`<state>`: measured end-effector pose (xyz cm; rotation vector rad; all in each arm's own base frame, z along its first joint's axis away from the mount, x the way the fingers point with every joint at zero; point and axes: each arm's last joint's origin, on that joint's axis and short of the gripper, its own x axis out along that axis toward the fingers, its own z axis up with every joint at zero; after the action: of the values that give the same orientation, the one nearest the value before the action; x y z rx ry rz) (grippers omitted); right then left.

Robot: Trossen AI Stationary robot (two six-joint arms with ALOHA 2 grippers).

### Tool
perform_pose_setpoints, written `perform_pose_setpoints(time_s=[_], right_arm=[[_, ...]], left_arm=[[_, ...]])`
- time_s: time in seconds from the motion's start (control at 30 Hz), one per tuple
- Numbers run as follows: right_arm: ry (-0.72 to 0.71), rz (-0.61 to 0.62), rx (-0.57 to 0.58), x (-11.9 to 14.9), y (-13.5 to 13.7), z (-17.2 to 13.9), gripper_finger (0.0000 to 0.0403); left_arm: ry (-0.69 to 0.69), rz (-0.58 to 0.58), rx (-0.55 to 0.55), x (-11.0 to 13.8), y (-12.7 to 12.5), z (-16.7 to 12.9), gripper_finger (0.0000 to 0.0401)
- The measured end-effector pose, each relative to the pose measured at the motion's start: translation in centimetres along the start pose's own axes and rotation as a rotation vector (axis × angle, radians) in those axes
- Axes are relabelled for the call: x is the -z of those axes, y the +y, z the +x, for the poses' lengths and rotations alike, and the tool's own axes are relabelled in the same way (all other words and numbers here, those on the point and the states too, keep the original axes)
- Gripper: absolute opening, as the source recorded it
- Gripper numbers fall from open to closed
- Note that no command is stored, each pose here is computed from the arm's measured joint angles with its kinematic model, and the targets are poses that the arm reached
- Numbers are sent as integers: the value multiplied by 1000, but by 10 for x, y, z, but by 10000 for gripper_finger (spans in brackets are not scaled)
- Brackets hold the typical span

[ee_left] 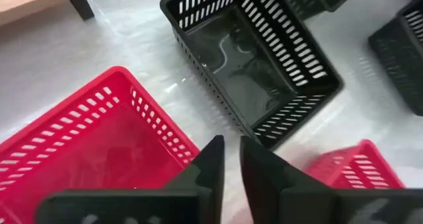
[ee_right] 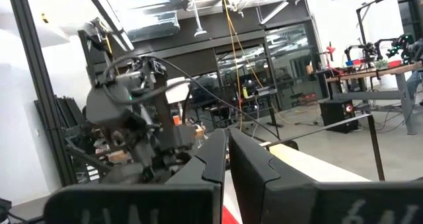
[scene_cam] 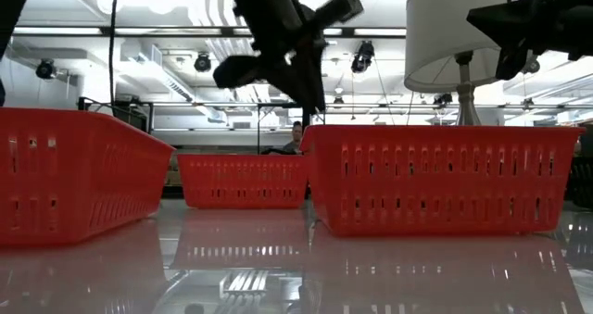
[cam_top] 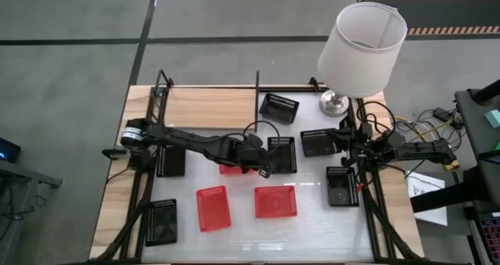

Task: Stack baskets on shelf by color
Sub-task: Put the red basket on the shelf

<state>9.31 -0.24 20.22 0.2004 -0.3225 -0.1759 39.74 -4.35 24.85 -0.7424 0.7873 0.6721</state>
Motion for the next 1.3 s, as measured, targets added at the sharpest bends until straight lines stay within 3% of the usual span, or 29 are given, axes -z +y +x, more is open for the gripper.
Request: perform_pose_setpoints(time_s=[0.27,0.4,0.7,1.1,1.3], right_arm=[[5,-4,1,0,0,0,13],[5,-7,1,0,0,0,13],[7,-12,3,0,0,0,13],[15,-29,11,1,0,0,13],[15,-31,11,1,0,0,13]], left_arm=[[10,2,-44,3,2,23,152],[14,6,-66,1,6,31,186],[50,26,-145,-1,17,43,192],[67,24,-170,0,22,52,192],[74,26,-183,3,26,55,169]])
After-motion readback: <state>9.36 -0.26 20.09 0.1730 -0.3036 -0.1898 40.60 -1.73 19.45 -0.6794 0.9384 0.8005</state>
